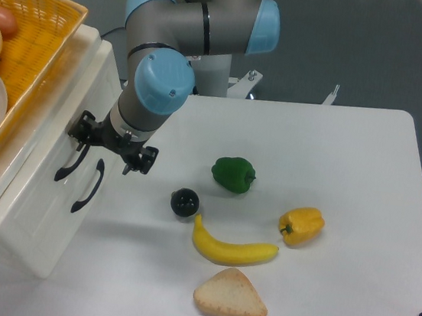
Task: Slide open the top white drawer
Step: 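Lower the gripper and hook it onto the upper drawer handle, then pull the upper drawer outward from the cabinet with the gripper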
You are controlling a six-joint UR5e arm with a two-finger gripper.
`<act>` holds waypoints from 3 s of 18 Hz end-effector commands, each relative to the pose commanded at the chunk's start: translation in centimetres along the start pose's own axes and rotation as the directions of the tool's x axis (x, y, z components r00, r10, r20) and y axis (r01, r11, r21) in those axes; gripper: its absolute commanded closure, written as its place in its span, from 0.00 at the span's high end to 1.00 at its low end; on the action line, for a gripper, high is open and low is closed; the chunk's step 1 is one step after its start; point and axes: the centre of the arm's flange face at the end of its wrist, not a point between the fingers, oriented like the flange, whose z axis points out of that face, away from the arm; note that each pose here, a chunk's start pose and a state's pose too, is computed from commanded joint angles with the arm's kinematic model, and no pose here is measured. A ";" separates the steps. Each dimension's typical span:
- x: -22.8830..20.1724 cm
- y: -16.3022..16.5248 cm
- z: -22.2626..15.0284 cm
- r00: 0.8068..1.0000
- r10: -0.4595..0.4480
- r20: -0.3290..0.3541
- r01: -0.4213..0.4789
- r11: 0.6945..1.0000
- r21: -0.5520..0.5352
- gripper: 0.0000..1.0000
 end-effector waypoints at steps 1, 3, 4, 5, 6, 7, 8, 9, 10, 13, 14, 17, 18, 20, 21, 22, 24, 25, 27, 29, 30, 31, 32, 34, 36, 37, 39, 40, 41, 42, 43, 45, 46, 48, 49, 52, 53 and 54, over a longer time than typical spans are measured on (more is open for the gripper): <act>-0.1 0.0 0.2 1.000 -0.003 -0.001 0.003 1.000 -0.003 1.00; -0.1 -0.1 0.2 1.000 -0.001 -0.001 0.001 1.000 -0.003 1.00; -0.1 -0.1 0.2 1.000 -0.001 -0.001 0.001 1.000 -0.001 1.00; -0.1 -0.1 0.2 1.000 0.001 -0.001 -0.001 1.000 -0.002 1.00; 0.0 -0.1 0.4 1.000 0.001 -0.001 -0.001 1.000 -0.004 1.00; 0.0 -0.2 0.3 1.000 0.003 0.000 -0.003 1.000 -0.001 1.00; 0.0 -0.2 0.5 1.000 0.004 -0.001 -0.004 1.000 -0.005 1.00; -0.1 -0.2 0.4 1.000 0.004 -0.001 -0.004 1.000 -0.003 1.00; -0.1 -0.2 0.3 1.000 0.004 0.000 -0.004 1.000 -0.001 1.00; -0.1 -0.3 0.3 1.000 0.006 0.003 -0.006 1.000 0.002 1.00; -0.1 -0.3 0.3 1.000 0.008 0.004 -0.008 1.000 0.004 1.00; -0.2 -0.4 0.3 1.000 0.011 0.007 -0.011 1.000 0.011 1.00; -0.2 -0.5 0.2 1.000 0.013 0.010 -0.013 1.000 0.014 1.00; -0.4 -0.5 0.4 1.000 0.011 0.020 -0.011 1.000 0.006 1.00; -0.4 -0.5 0.4 1.000 0.012 0.025 -0.012 1.000 0.005 1.00; -0.4 -0.5 0.4 1.000 0.012 0.028 -0.012 1.000 0.004 1.00; -0.6 -0.5 0.2 1.000 0.013 0.029 -0.013 1.000 0.007 1.00; -0.6 -0.6 0.2 1.000 0.013 0.029 -0.013 1.000 0.007 1.00; -0.8 -0.7 0.2 1.000 0.011 0.029 -0.012 1.000 0.007 1.00; -1.0 -0.9 -0.1 0.999 0.010 0.032 -0.011 1.000 0.012 1.00; -1.0 -0.9 -0.2 0.999 0.010 0.033 -0.010 1.000 0.014 1.00; -1.2 -0.9 -0.2 0.999 0.009 0.033 -0.009 1.000 0.016 1.00; -1.4 -0.9 -0.3 0.999 0.008 0.044 -0.009 1.000 0.017 1.00; -1.6 -0.9 -0.4 0.998 0.010 0.068 -0.011 1.000 0.012 1.00; -2.1 -1.1 -0.5 0.997 0.006 0.073 -0.008 1.000 0.019 1.00; -2.3 -1.1 -0.7 0.997 0.003 0.074 -0.005 1.000 0.023 1.00; -2.8 -1.3 -0.9 0.997 -0.002 0.075 0.000 1.000 0.027 1.00; -3.0 -1.3 -0.9 0.997 -0.004 0.075 0.002 1.000 0.030 1.00; -3.0 -1.3 -1.0 0.997 -0.002 0.077 -0.001 0.999 0.032 1.00; -3.0 -1.5 -1.1 0.997 0.001 0.081 -0.003 0.999 0.036 1.00; -3.2 -1.6 -1.1 0.997 0.000 0.083 -0.003 0.999 0.039 1.00; -3.4 -1.7 -1.2 0.996 0.000 0.088 -0.004 0.999 0.043 1.00; -3.9 -1.7 -1.4 0.996 -0.001 0.088 -0.003 0.999 0.046 1.00; -4.5 -1.6 -1.7 0.996 0.014 0.092 -0.018 0.999 0.048 1.00; -4.9 -1.5 -1.9 0.996 0.012 0.091 -0.017 0.999 0.050 1.00; -5.6 -1.3 -2.4 0.995 0.006 0.095 -0.012 0.998 0.057 1.00; -5.7 -1.3 -2.4 0.995 0.005 0.095 -0.011 0.998 0.058 1.00; -5.7 -1.3 -2.4 0.995 0.005 0.095 -0.011 0.998 0.058 1.00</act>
